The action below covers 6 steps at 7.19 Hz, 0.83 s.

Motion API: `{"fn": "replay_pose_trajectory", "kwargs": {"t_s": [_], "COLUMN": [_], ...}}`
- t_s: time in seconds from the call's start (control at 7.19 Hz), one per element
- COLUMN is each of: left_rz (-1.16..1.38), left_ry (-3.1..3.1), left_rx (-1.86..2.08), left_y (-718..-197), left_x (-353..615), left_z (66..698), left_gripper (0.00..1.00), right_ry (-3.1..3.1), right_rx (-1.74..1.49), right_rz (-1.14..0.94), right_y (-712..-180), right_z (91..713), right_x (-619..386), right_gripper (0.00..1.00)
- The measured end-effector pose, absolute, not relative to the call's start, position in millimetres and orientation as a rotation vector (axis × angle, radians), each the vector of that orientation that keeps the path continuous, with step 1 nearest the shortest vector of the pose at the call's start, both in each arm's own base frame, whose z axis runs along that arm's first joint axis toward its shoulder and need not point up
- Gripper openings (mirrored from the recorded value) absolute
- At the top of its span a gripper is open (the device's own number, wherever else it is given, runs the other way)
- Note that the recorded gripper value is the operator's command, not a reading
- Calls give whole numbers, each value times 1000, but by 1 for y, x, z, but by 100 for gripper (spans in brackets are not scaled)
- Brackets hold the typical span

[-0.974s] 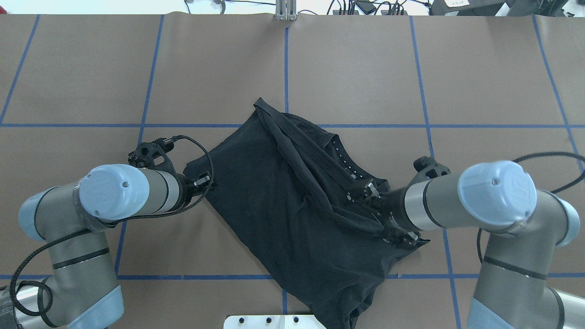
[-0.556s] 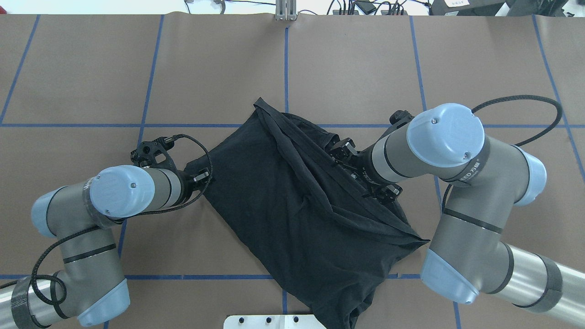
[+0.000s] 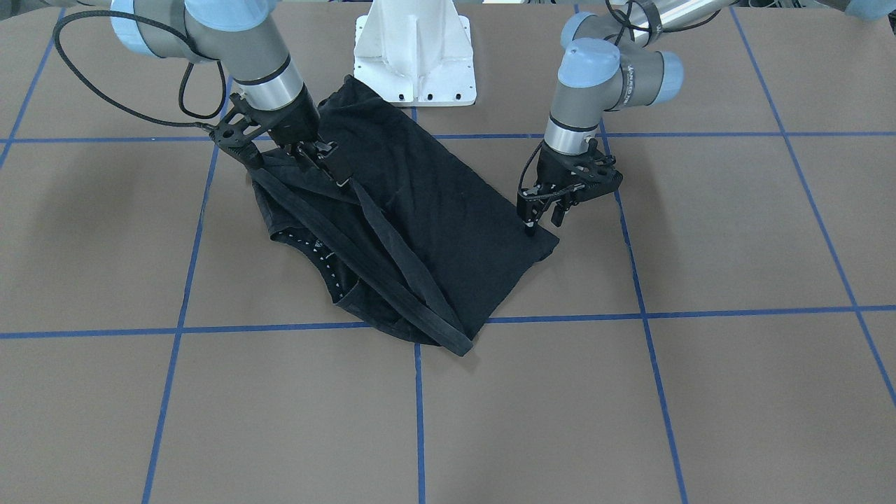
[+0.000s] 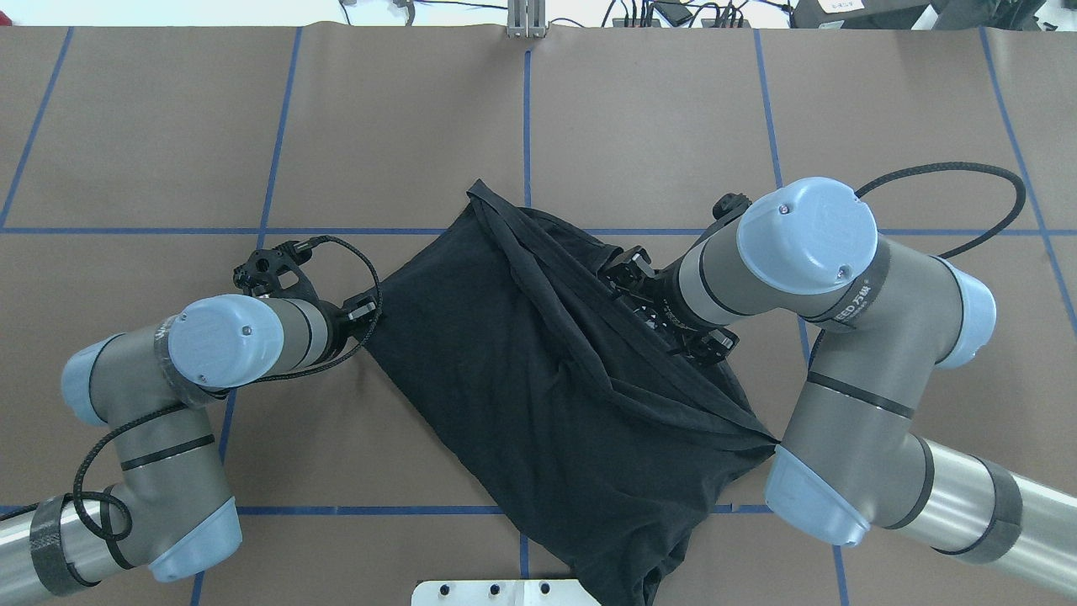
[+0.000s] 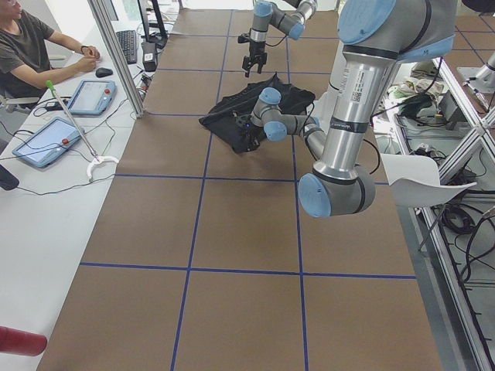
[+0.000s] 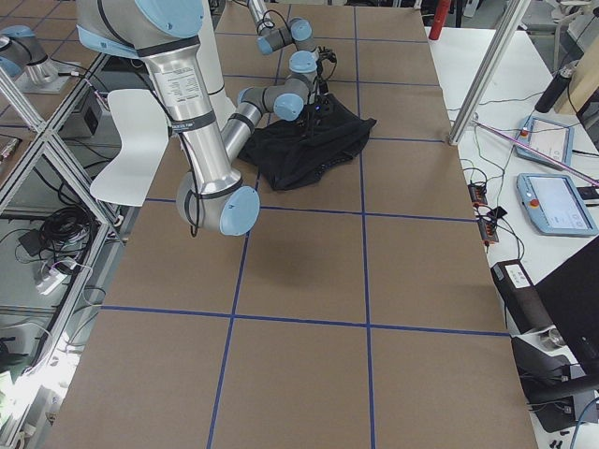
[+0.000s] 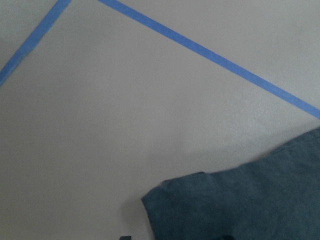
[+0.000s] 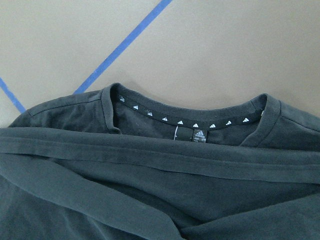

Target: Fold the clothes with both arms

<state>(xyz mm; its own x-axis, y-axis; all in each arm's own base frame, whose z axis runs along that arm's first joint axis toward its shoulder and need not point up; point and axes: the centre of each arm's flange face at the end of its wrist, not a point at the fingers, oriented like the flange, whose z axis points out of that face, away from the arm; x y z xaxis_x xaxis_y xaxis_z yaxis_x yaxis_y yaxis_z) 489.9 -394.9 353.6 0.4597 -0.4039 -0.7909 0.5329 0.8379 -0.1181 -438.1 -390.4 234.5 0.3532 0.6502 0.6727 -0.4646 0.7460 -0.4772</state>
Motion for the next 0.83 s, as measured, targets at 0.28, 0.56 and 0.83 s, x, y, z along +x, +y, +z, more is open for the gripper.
{"fn": "replay_pose_trajectory", "kwargs": {"t_s": [0.28,0.56,0.83], "left_rz": [-584,-588,-528], "left_ry": [949,960,934], "left_rx": [162,184,312], "left_y": [-402,-415,-466], "left_x": [495,488,443], "left_z": [361,357,351], "left_gripper": [0,0,0], "right_ry": [-963,-958,-949], "right_rx": [-202,-187,-186], "right_rz": [725,718,719], "right_y": [-397,-404,-405], "right_z": [238,242,246], "right_x": [-434,-430,-429], "right_gripper": [100,100,100]}}
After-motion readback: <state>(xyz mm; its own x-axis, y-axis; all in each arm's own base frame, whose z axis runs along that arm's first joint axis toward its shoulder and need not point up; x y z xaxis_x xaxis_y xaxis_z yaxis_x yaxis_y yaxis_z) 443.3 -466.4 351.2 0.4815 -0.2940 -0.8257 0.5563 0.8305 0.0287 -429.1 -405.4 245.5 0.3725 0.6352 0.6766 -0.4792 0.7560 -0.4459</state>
